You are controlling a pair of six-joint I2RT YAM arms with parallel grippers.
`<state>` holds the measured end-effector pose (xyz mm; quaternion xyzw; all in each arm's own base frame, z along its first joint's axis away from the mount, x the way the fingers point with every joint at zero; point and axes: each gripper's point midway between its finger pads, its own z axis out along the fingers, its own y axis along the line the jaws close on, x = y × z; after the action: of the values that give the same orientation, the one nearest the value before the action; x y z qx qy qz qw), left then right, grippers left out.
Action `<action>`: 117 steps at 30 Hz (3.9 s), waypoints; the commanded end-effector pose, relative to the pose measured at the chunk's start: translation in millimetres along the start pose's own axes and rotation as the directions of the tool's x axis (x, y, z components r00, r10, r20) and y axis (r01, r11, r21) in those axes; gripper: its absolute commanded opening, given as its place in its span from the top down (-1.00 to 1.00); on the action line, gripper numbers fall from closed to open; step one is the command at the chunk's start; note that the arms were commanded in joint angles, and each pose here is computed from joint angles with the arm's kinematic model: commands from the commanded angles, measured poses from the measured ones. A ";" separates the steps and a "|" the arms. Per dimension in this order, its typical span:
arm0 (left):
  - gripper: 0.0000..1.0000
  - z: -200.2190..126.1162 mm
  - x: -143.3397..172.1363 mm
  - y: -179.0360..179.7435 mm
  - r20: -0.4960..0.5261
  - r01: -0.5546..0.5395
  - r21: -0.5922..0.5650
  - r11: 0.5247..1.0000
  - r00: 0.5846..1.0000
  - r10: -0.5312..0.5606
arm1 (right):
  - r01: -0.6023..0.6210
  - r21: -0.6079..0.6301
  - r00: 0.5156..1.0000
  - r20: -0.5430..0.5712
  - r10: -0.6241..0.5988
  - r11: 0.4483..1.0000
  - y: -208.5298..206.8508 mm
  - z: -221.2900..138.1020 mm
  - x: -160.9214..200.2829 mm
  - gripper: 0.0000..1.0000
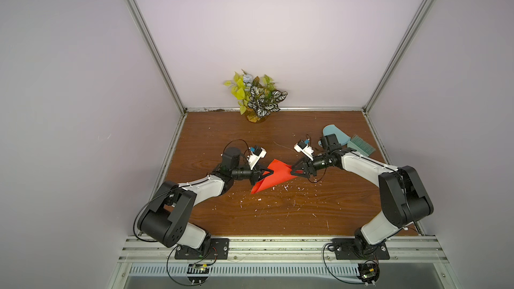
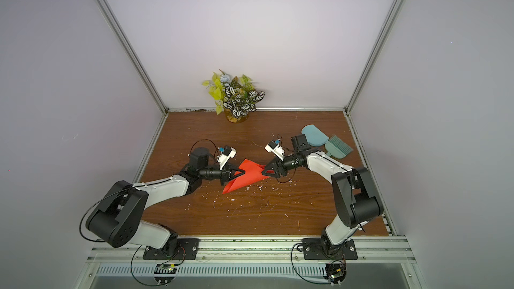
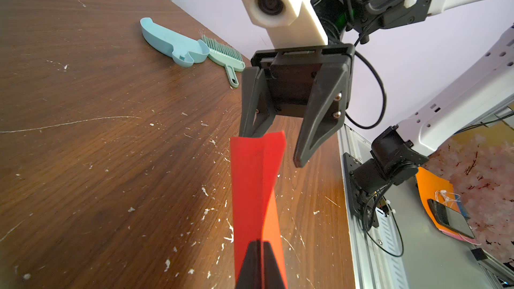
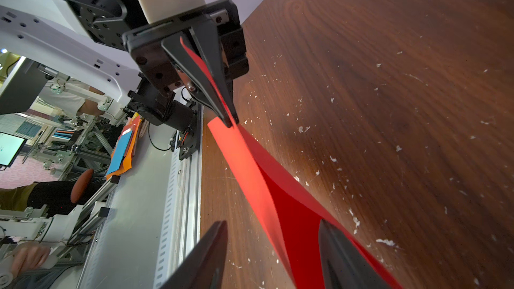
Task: Fold the square paper diagonally
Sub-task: Fold the paper at the center of the board.
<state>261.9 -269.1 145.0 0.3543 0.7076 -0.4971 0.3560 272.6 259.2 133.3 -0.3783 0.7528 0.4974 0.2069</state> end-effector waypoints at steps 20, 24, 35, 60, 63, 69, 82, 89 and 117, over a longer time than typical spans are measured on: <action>0.99 5.1 -1.1 12.2 0.001 0.006 0.002 1.000 1.000 -0.006 | 0.047 -0.005 0.998 -0.034 -0.047 0.999 2.5 11.9 -15.9 0.31; 0.99 5.1 -2.3 11.4 0.004 0.005 0.006 1.000 1.000 -0.005 | 0.043 -0.008 0.998 -0.046 -0.044 0.999 0.9 16.8 -13.2 0.29; 0.99 5.9 -1.5 13.2 0.001 0.008 0.001 1.000 1.000 -0.008 | 0.056 -0.021 0.997 -0.042 -0.057 0.998 4.3 21.5 -16.3 0.38; 0.84 9.2 8.5 21.1 -0.029 0.034 -0.013 0.999 0.999 -0.034 | 0.080 0.043 0.994 -0.077 -0.077 0.996 -2.9 23.5 -17.6 1.00; 0.83 9.7 9.6 21.7 -0.032 0.037 -0.013 0.999 0.999 -0.038 | 0.084 0.044 0.994 -0.077 -0.081 0.995 -2.9 23.8 -19.0 1.00; 0.81 10.5 10.1 23.7 -0.036 0.039 -0.017 0.999 0.999 -0.040 | 0.089 0.043 0.994 -0.074 -0.086 0.995 -2.3 23.4 -21.0 1.00; 0.74 14.4 17.3 32.7 -0.059 0.051 -0.038 0.998 0.997 -0.054 | 0.081 0.062 0.991 -0.111 -0.074 0.995 -8.4 28.0 -13.1 1.00; 0.74 17.4 27.0 39.7 -0.081 0.072 -0.048 0.996 0.994 -0.075 | 0.069 0.067 0.987 -0.146 -0.059 0.995 -13.8 35.6 -3.1 1.00; 0.67 23.2 44.5 51.6 -0.125 0.109 -0.064 0.992 0.985 -0.117 | 0.080 0.083 0.984 -0.163 -0.066 0.993 -22.1 43.9 -0.9 1.00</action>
<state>281.3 -273.5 79.3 0.3340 0.7593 -0.4778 0.2892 282.0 288.3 92.2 -0.4192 0.7852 0.4242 0.1666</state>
